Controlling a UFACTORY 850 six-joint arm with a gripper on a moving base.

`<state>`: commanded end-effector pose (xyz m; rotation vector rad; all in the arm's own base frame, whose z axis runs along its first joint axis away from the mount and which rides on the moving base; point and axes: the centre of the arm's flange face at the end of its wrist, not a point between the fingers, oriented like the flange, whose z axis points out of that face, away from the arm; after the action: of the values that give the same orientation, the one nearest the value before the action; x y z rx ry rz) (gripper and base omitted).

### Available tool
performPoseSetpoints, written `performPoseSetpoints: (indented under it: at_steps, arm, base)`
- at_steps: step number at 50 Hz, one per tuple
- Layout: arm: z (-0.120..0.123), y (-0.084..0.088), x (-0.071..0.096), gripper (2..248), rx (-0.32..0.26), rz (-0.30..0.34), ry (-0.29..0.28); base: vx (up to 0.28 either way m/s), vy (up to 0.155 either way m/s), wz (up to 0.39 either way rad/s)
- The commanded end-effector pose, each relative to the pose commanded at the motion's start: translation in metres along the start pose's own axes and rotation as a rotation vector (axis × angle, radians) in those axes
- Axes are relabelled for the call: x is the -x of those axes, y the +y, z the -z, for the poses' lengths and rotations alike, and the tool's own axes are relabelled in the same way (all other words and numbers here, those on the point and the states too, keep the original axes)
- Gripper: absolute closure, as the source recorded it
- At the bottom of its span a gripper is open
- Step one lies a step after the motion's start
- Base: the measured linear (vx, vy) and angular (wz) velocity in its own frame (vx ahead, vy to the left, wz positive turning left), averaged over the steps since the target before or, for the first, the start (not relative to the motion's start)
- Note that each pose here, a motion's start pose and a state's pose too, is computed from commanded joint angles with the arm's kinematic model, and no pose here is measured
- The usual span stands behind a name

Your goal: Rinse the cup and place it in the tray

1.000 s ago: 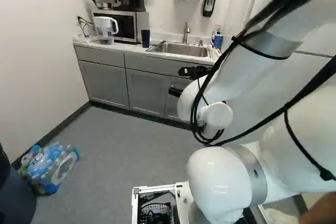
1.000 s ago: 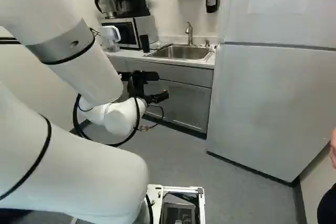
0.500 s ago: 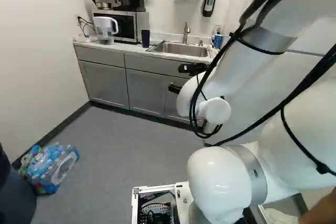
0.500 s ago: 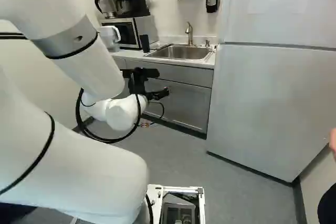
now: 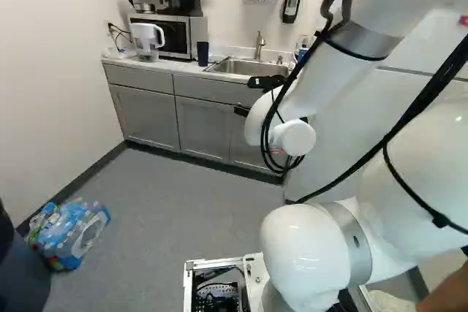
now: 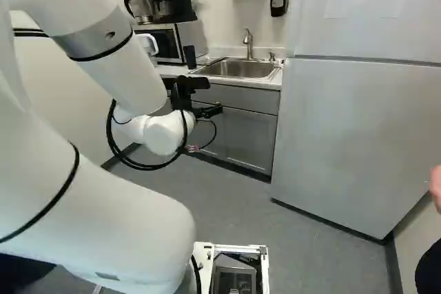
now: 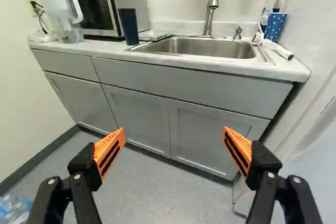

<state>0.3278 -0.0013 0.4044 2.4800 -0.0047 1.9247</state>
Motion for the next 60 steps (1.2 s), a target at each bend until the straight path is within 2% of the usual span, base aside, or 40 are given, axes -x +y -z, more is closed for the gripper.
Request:
performPoseSetpoints:
  at_steps: [60]
  arm:
    - [-0.028, 0.0, -0.071, 3, 0.0, 0.0, 0.144]
  base:
    - [0.0, 0.0, 0.0]
